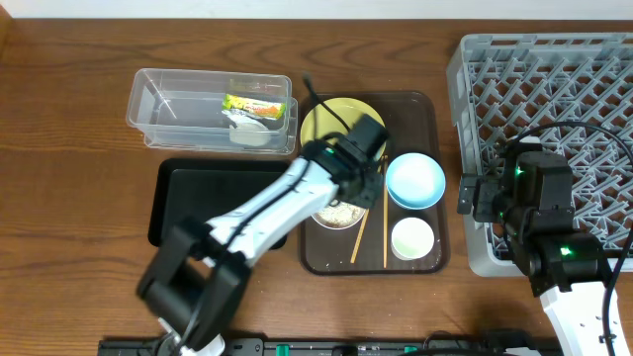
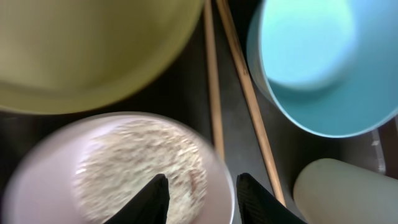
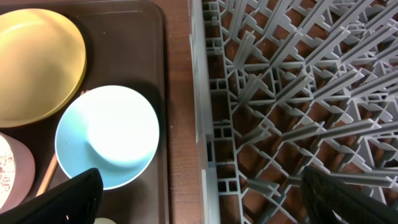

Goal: Sort waste into correct bins and load items into the dishwasher rack
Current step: 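Reach the left gripper to the white rice bowl and grasp its rim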

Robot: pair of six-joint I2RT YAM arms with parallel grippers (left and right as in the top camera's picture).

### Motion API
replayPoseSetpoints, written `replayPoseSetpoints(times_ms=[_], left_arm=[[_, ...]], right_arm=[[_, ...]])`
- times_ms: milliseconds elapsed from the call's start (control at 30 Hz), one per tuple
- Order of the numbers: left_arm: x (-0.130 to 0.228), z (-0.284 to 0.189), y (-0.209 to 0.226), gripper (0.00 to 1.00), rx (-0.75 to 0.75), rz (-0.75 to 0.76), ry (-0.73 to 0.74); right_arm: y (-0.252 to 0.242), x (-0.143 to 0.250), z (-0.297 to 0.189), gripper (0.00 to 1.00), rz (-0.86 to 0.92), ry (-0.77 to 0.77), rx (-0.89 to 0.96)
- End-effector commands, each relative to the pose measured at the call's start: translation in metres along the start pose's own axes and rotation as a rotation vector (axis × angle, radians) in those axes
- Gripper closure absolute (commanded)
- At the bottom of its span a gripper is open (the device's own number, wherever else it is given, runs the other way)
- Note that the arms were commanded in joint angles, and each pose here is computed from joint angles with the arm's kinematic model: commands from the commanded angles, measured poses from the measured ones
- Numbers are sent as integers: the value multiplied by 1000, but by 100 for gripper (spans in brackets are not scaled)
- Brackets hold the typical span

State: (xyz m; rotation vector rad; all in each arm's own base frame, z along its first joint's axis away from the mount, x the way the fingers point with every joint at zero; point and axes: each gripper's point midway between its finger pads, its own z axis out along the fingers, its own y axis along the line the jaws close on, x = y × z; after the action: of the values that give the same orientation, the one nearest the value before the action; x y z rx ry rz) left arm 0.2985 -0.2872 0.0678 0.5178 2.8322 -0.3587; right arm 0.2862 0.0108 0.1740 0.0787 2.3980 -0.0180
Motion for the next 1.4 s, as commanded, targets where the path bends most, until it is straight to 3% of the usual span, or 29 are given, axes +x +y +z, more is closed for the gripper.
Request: replayPoseSetpoints(times_ms=[0, 133, 367, 600, 1100, 1367], left_arm=[[13, 26, -6, 61, -30, 22, 40], [19, 41, -11, 61, -33, 41, 61], [15, 43, 0, 78, -94, 40, 42], [16, 43, 2, 79, -104, 41, 43], [21, 43, 4, 94, -113, 40, 61], [20, 42, 4, 94, -110, 41, 56]], right_arm=[[2, -8, -5, 1, -8, -22, -8], [2, -8, -5, 1, -8, -22, -8], [2, -8, -5, 1, -8, -22, -8], [2, -8, -5, 1, -9, -20, -7], [5, -1, -5, 1, -10, 6, -24], [6, 1, -5, 1, -12, 18, -29]])
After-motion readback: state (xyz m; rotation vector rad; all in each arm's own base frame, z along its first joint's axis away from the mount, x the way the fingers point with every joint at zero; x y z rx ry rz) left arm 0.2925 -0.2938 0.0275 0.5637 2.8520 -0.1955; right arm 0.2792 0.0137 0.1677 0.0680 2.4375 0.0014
